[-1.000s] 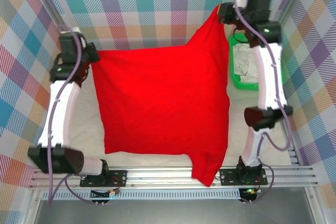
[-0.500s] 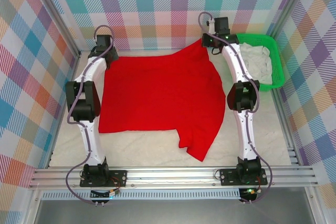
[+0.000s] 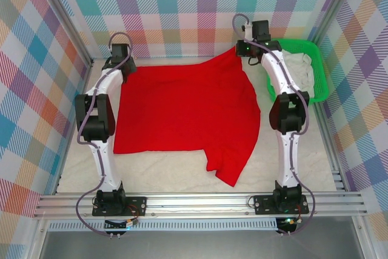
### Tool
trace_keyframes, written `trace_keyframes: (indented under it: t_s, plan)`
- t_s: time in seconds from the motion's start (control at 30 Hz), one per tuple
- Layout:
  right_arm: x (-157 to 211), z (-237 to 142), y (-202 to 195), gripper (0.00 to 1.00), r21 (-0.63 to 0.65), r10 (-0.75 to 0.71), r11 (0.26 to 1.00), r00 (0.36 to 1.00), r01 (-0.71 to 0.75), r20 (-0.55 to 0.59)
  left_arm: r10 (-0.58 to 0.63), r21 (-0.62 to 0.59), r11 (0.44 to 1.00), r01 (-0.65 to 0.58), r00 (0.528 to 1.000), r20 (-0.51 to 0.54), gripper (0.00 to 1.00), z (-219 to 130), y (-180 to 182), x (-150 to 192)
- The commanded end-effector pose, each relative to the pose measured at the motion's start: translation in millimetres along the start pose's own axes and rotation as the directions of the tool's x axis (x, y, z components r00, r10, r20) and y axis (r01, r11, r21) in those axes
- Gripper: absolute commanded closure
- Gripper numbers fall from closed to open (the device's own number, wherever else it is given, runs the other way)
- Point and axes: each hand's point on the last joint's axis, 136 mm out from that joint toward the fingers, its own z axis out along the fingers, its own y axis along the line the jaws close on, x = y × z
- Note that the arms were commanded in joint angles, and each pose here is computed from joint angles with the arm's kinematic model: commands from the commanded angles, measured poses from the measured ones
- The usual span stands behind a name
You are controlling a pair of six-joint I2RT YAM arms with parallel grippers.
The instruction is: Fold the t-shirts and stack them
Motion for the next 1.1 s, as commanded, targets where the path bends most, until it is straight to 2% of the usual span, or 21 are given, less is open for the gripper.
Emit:
trace_keyframes:
  t_s: [0.0,0.2,0.4,0.63,1.07]
  plan:
    - [-29,-39,10,1.0,-0.013,-0.045,0.999,0.992,0.047,0.114,-0.015,-0.016,1.0,0.016,0.997,0.077,1.0,-21,17,-29]
    - [-9,-39,-5,1.0,0.036,-0.034,0.999,0.997,0.032,0.074,-0.028,-0.018,0.999,0.029,0.998,0.061,1.0,-20,30,-27]
    - [0,-44,-8,1.0,0.052,-0.023,0.998,0.998,0.02,0.063,-0.03,0.001,1.0,0.03,0.998,0.06,1.0,-28,29,-28]
    - [13,-59,-6,1.0,0.043,-0.021,0.999,0.998,0.018,0.06,-0.03,0.018,0.999,0.029,0.998,0.057,1.0,-41,29,-26]
    - [53,-82,2,1.0,-0.001,0.031,1.0,0.999,-0.031,0.04,-0.049,0.054,0.997,0.048,0.999,0.008,1.0,-52,30,2]
